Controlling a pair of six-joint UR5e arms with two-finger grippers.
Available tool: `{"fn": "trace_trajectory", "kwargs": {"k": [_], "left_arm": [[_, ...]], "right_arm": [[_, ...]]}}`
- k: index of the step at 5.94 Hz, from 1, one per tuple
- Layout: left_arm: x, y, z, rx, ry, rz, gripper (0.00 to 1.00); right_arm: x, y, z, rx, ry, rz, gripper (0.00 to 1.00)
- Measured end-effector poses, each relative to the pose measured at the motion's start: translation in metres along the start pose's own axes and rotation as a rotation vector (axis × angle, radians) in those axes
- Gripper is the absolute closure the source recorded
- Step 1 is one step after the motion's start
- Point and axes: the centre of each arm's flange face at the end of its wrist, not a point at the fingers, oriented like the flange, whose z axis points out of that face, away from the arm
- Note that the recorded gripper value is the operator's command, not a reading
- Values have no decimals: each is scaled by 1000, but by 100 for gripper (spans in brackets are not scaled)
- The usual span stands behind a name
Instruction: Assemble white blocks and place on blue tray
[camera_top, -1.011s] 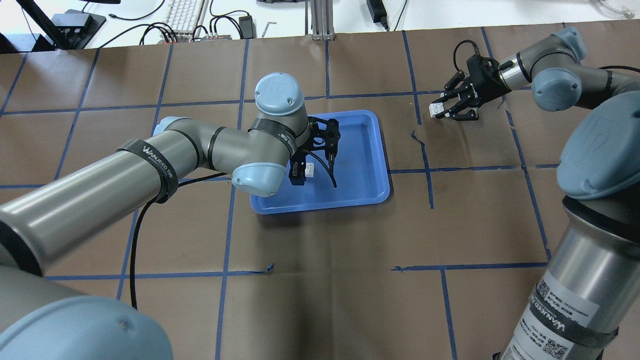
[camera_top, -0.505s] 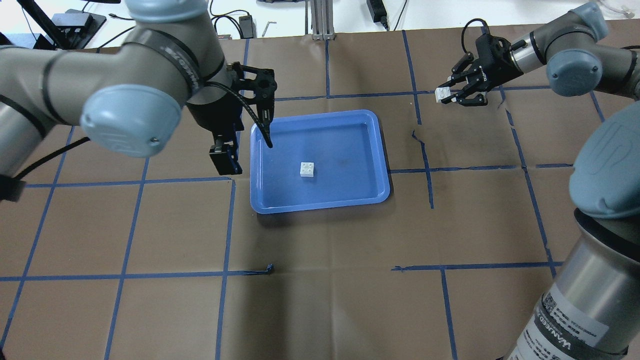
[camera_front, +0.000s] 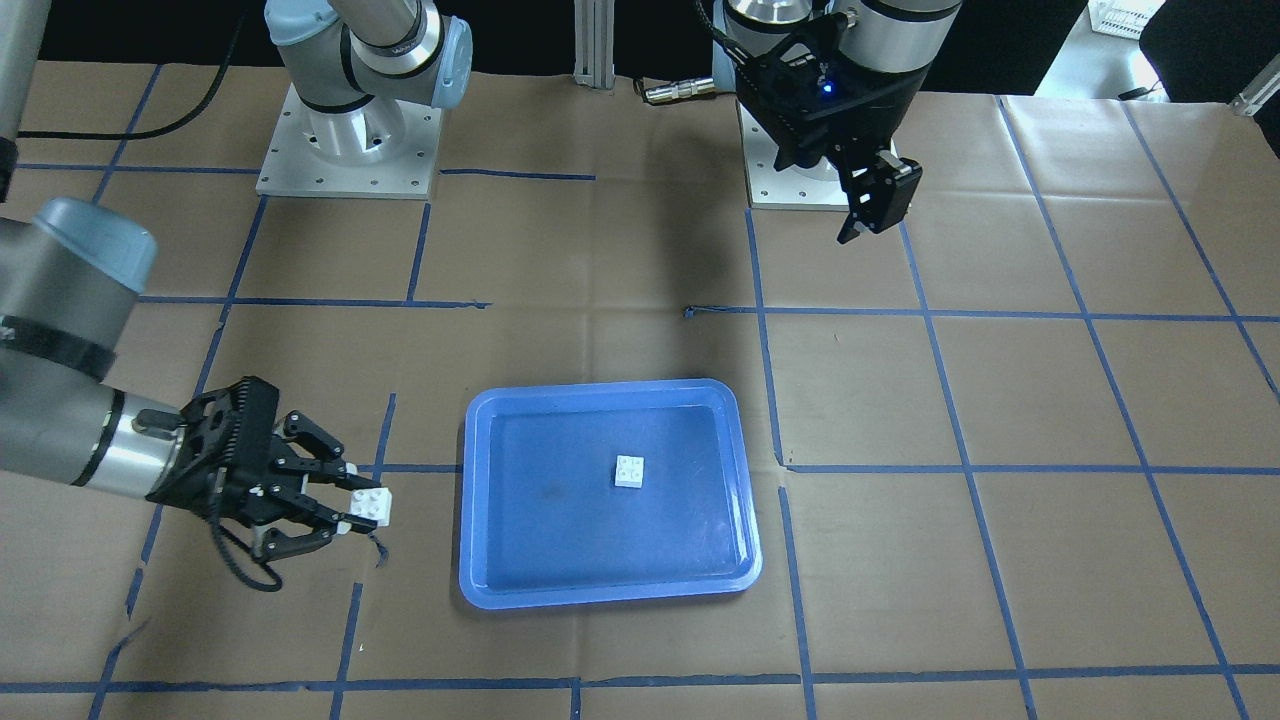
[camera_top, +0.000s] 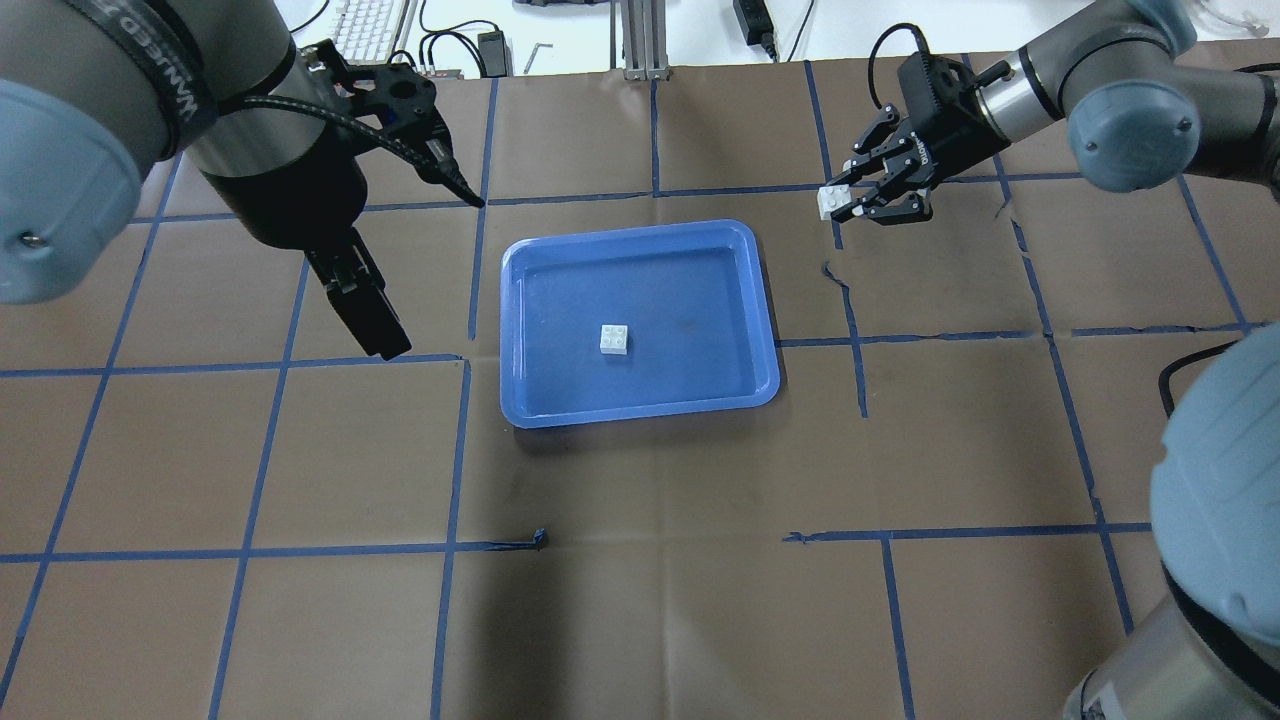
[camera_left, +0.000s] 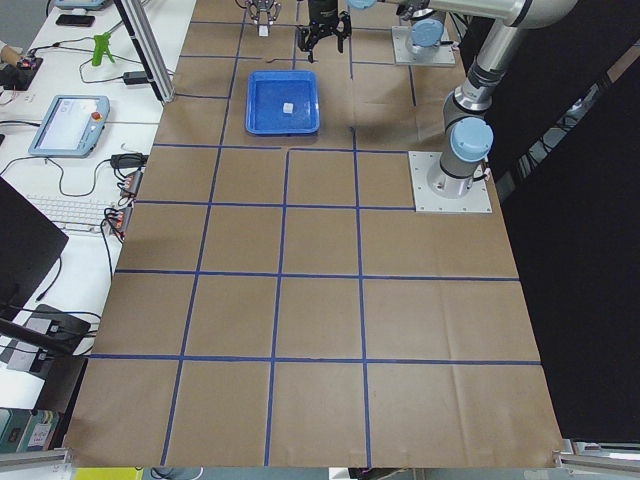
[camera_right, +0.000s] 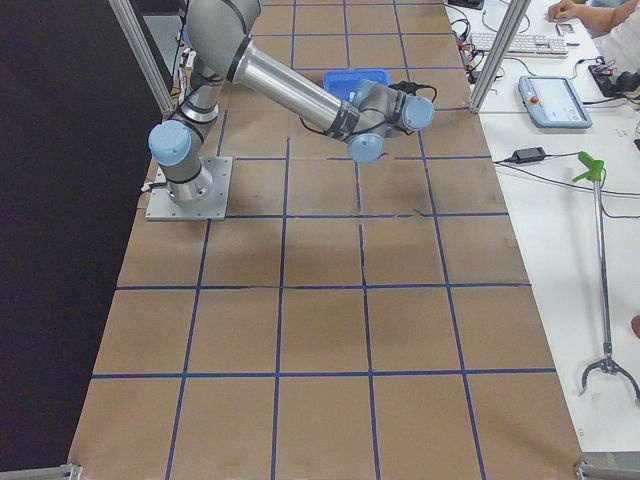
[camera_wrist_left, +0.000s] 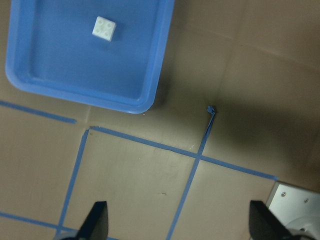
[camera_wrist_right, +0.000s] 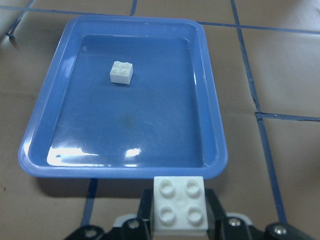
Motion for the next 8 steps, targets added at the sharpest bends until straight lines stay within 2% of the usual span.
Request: {"fn": "trace_trajectory", "kwargs": {"k": [1, 3, 4, 6, 8], "left_arm": [[-14, 7, -6, 27, -20, -238, 0], [-22, 8, -16, 99, -51, -675, 0], [-19, 10, -19, 119, -55, -800, 0], [-15, 15, -19, 124, -55, -853, 0], [-15, 16, -19, 126, -56, -856, 0]], "right_arm": [[-20, -28, 34, -13, 23, 18, 71], [-52, -82, 110, -18, 110, 67, 71], [-64, -93, 147, -10, 123, 79, 71], [-77, -73, 202, -5, 116, 79, 70], [-92, -62, 217, -3, 107, 85, 71]]}}
